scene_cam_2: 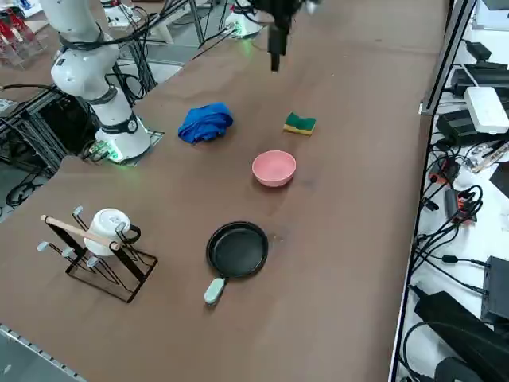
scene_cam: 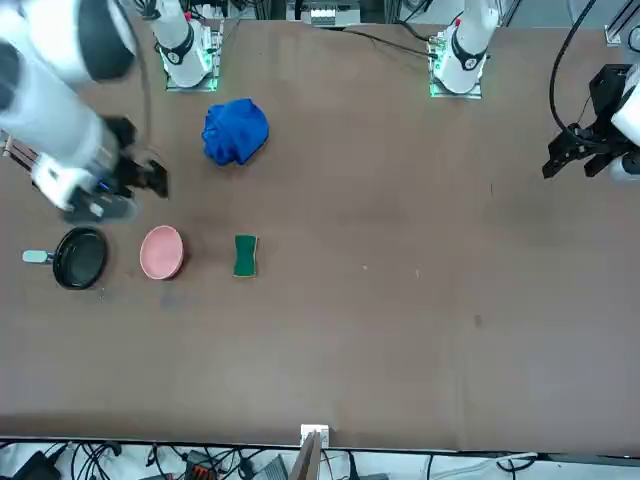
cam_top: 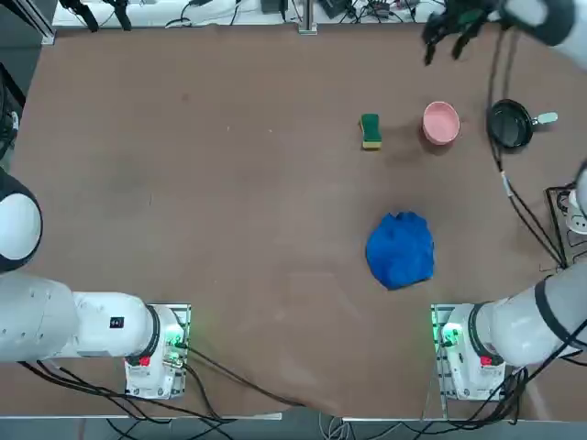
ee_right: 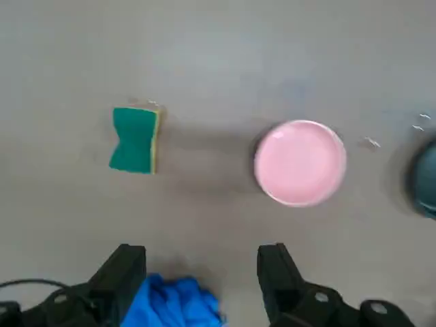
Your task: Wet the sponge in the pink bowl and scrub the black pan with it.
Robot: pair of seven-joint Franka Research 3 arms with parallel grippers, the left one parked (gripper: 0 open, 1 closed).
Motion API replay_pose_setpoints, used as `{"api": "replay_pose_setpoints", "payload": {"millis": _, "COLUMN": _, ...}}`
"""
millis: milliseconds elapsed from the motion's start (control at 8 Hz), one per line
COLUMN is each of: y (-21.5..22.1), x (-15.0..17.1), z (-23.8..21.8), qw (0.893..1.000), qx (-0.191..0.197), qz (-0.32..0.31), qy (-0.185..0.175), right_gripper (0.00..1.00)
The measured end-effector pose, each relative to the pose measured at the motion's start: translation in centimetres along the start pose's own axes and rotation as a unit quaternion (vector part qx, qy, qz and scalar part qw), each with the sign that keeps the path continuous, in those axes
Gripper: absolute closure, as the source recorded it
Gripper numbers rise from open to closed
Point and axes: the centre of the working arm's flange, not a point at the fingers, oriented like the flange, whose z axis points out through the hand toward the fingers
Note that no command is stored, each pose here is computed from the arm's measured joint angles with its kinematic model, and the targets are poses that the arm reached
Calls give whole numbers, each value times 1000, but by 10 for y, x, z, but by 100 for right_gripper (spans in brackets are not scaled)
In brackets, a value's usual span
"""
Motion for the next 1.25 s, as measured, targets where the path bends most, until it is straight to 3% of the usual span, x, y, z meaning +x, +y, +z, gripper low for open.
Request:
{"api": "replay_pose_setpoints", "payload": {"millis": 375, "y": -59, "x": 21, "z": 84, "qw": 1000, "qx": -2, "qz": 2, "qy": 9, "right_gripper": 0}}
{"api": "replay_pose_setpoints", "payload": {"millis": 750, "y": -132, "x": 24, "z": 168, "qw": 1000, "qx": -8, "qz": 15, "qy": 8, "right_gripper": 0}}
{"api": "replay_pose_setpoints", "payload": {"millis": 1250, "y": -136, "x": 27, "z": 230, "qw": 999, "qx": -5, "qz": 34, "qy": 20, "right_gripper": 0}}
